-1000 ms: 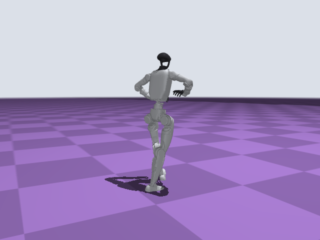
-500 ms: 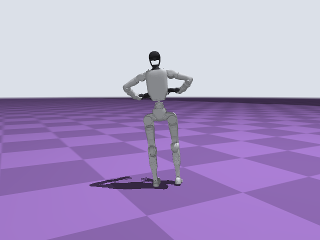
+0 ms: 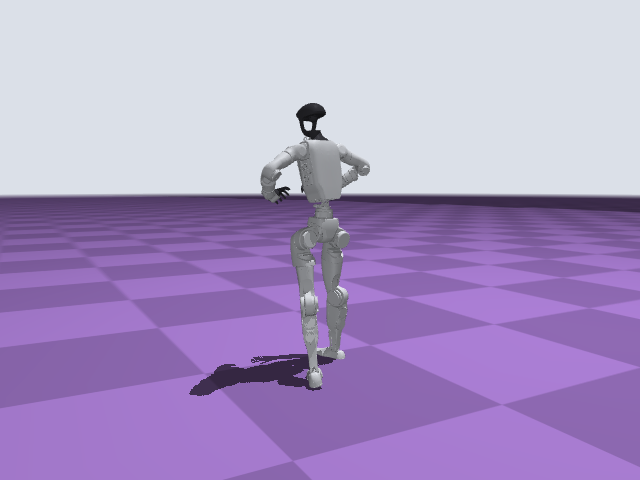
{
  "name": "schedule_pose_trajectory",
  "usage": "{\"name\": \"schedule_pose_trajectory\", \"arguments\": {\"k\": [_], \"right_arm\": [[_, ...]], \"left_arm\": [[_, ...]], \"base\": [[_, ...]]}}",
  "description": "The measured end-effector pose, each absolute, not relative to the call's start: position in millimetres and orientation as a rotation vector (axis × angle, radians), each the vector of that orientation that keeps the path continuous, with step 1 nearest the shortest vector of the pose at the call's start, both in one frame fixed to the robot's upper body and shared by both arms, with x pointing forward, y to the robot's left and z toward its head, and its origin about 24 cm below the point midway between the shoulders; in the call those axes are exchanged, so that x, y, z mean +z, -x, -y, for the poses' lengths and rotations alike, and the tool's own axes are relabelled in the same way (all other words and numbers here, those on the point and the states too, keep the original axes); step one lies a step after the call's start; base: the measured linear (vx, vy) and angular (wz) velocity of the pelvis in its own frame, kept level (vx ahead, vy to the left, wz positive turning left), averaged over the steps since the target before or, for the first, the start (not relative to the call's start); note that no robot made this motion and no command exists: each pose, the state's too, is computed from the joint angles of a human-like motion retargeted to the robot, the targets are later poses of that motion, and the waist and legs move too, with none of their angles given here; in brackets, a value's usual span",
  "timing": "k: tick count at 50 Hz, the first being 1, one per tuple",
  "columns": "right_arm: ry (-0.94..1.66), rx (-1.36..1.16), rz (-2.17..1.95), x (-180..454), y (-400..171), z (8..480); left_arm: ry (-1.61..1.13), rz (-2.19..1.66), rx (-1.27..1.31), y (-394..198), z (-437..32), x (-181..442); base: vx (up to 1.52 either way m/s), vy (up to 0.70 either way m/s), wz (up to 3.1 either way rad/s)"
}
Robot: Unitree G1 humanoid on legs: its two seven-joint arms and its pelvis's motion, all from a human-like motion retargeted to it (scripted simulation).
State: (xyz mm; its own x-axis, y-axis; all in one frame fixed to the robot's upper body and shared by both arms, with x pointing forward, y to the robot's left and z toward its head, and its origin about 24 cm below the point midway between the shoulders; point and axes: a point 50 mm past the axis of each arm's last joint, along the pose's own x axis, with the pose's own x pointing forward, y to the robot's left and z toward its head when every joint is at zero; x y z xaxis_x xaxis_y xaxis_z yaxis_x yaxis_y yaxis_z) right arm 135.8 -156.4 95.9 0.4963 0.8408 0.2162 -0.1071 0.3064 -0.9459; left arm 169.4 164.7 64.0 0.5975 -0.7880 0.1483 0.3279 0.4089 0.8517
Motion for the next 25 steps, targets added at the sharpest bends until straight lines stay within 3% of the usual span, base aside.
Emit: {"name": "schedule_pose_trajectory", "arguments": {"k": [7, 18, 25], "right_arm": [[1.091, 0.711, 0.858, 94.9, -137.7, 156.5], [1.258, 0.585, 0.831, 98.3, -159.8, 171.2], [1.240, 0.641, 0.803, 94.5, -156.8, 169.9]], "left_arm": [[-1.001, 0.564, -0.833, -168.3, -167.4, 51.8], [-1.094, 0.569, -0.610, -192.8, -179.3, 66.4], [-1.055, 0.540, -0.600, -192.4, -181.0, 69.4]], "base": [[0.27, -0.22, 1.50], [0.28, -0.06, 1.24], [0.30, -0.07, 0.81]]}}
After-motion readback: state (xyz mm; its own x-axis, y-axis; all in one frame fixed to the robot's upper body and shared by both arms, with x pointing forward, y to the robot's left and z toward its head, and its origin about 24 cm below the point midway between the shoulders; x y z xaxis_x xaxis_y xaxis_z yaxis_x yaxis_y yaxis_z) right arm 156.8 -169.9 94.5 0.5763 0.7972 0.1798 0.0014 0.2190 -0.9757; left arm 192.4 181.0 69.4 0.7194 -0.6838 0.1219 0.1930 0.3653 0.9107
